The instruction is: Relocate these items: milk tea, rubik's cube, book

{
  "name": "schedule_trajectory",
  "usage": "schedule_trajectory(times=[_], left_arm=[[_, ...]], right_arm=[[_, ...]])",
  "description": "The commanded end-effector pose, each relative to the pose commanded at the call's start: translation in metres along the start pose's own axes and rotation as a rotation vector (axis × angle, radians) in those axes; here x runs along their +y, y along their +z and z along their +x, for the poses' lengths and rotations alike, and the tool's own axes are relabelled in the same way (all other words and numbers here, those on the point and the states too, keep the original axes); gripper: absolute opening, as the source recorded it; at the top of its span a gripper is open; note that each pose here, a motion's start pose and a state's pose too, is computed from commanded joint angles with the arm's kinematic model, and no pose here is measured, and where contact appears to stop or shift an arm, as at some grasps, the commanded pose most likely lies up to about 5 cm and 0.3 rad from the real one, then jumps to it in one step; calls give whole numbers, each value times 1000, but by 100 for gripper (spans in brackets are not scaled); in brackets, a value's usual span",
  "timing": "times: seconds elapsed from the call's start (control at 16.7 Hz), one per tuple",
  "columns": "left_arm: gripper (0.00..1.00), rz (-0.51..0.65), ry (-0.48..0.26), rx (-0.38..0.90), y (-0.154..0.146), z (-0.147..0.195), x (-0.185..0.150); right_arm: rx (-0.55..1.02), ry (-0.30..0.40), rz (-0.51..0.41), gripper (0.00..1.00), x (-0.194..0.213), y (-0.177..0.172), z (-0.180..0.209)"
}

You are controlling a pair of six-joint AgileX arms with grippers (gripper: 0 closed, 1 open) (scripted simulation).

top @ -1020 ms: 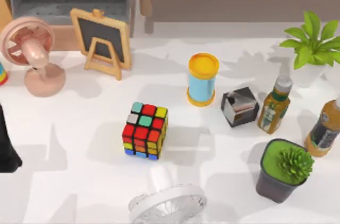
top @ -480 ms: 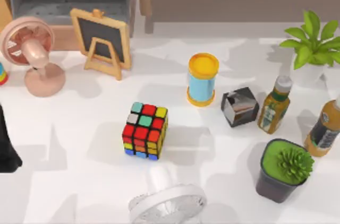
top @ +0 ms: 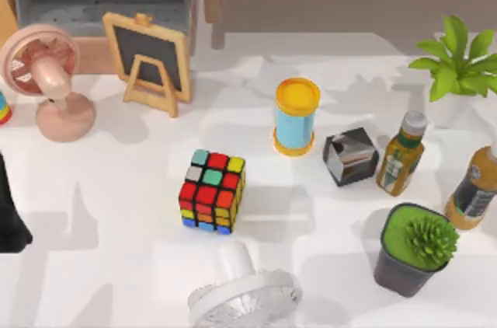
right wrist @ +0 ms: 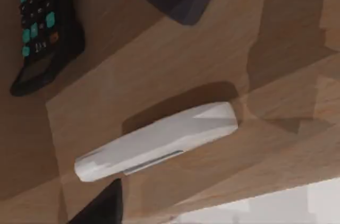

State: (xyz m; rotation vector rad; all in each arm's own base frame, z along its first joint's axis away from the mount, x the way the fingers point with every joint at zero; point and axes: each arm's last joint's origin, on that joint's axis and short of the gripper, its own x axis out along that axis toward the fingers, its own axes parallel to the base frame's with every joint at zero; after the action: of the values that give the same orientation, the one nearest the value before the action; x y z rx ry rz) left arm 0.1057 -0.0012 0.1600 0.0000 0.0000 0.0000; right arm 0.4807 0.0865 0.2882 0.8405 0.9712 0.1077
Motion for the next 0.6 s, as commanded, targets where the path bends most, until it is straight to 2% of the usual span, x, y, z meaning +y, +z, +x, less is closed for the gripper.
schedule_trajectory(times=[0.18,0.3,0.6], left_arm=[[100,0,0,0,0,0,0],[100,0,0,0,0,0,0],[100,0,0,0,0,0,0]], right_arm=[[171,-152,31,100,54,-67,33],[260,-273,15,100,78,-118,51],[386,-553,-126,100,105,-239,80]])
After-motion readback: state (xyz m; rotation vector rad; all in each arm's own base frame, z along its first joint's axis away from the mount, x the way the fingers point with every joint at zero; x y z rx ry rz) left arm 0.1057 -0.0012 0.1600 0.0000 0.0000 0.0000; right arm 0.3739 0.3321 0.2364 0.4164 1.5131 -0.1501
